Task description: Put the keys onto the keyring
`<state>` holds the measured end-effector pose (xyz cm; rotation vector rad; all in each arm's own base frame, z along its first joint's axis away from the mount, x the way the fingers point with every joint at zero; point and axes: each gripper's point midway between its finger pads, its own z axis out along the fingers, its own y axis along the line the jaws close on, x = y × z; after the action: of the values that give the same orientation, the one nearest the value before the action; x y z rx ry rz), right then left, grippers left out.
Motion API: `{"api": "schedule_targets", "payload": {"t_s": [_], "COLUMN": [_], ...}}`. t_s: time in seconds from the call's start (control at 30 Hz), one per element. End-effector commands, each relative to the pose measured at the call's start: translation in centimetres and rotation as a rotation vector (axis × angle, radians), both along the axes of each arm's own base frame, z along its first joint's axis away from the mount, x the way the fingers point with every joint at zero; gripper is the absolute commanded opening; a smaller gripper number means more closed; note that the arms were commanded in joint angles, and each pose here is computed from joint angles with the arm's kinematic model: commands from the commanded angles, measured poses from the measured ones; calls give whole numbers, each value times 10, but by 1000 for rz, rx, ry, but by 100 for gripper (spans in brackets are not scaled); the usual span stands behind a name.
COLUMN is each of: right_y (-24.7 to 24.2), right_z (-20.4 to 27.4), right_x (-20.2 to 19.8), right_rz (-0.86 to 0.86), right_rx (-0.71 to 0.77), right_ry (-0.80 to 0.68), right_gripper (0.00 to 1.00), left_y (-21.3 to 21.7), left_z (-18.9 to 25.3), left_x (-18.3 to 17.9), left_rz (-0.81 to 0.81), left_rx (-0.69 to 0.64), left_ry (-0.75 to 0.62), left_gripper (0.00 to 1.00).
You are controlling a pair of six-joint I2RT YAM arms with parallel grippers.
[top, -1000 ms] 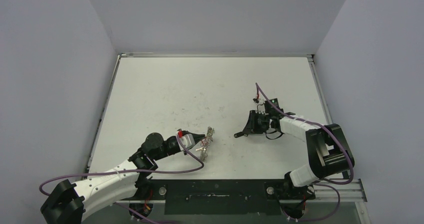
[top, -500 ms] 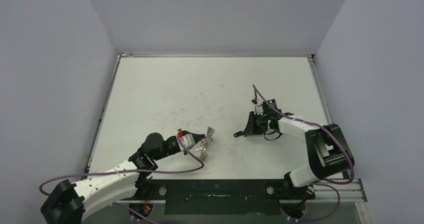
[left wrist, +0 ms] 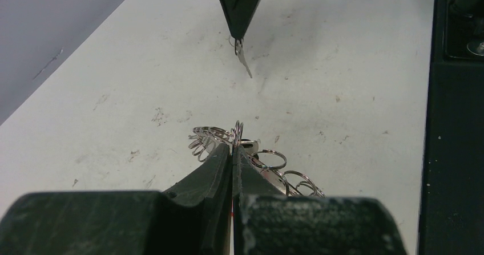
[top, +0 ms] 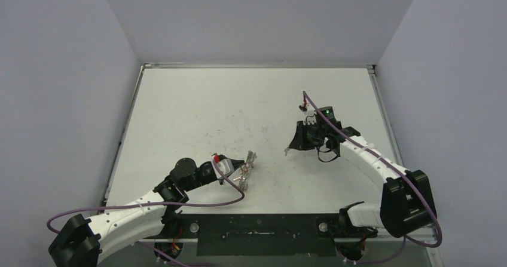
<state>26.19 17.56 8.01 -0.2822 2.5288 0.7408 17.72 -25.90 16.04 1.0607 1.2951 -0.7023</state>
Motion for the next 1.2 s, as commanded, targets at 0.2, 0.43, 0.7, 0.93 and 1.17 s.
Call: {"api": "schedule_targets", "payload": {"t_s": [0.2,0.43,0.7,0.93,1.17], "right_y": [56,82,107,129,148], "right_z": [100,111,109,111,112], "right_x": [-17,-42,-70,-76,-77], "right_rz": [275,452,626,649,663], "right_rx": [67,-10,-58,-52,-62], "right_ry": [-243,-301,-364,-385,-407], "right_gripper": [0,0,0,0,0], "left_y": [-7,-8,-9,-12,-14], "left_z": [43,43,43,44,44], "left_x": [8,12,13,9,8], "left_rz": [20,39,43,18,6], "left_rx": [-81,-84,-90,-96,-101], "left_ry": [-47,-30,-15,-18,-15], "left_gripper": [0,0,0,0,0]}}
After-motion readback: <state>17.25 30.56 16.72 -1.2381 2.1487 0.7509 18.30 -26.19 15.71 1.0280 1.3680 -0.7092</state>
